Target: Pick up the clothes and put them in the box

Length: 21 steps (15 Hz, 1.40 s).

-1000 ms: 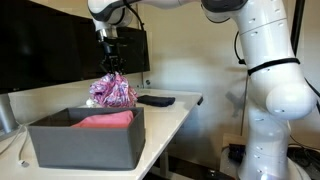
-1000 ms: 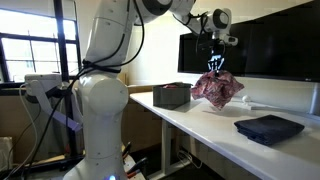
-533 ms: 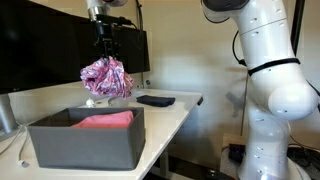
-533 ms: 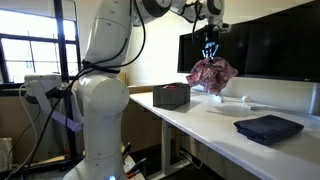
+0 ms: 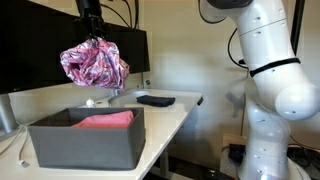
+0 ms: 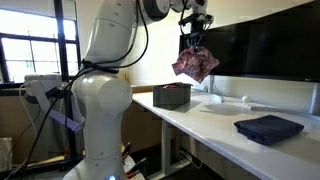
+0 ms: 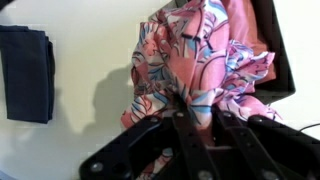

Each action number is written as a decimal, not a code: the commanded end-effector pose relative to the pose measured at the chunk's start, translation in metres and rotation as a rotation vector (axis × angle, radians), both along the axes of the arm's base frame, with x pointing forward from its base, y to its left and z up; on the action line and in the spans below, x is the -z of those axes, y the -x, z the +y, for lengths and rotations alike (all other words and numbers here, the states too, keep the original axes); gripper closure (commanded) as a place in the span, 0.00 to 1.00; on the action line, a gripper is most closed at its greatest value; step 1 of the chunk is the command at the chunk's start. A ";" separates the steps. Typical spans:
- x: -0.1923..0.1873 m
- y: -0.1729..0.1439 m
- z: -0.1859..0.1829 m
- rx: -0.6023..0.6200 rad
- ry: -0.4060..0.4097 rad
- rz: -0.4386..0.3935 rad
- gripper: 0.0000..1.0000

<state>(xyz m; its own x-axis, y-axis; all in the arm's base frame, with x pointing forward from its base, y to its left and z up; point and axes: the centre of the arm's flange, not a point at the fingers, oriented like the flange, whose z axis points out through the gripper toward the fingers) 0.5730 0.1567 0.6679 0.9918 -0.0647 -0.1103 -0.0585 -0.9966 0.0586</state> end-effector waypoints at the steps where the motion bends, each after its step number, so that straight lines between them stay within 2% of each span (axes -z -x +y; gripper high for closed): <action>1: -0.028 0.006 0.036 -0.052 0.018 0.027 0.93; 6: -0.030 0.033 0.091 -0.155 0.008 0.077 0.92; 13: -0.001 0.066 0.158 -0.312 -0.028 0.203 0.93; 17: 0.028 0.069 0.167 -0.329 -0.084 0.305 0.93; 21: 0.061 0.064 0.147 -0.288 -0.157 0.419 0.93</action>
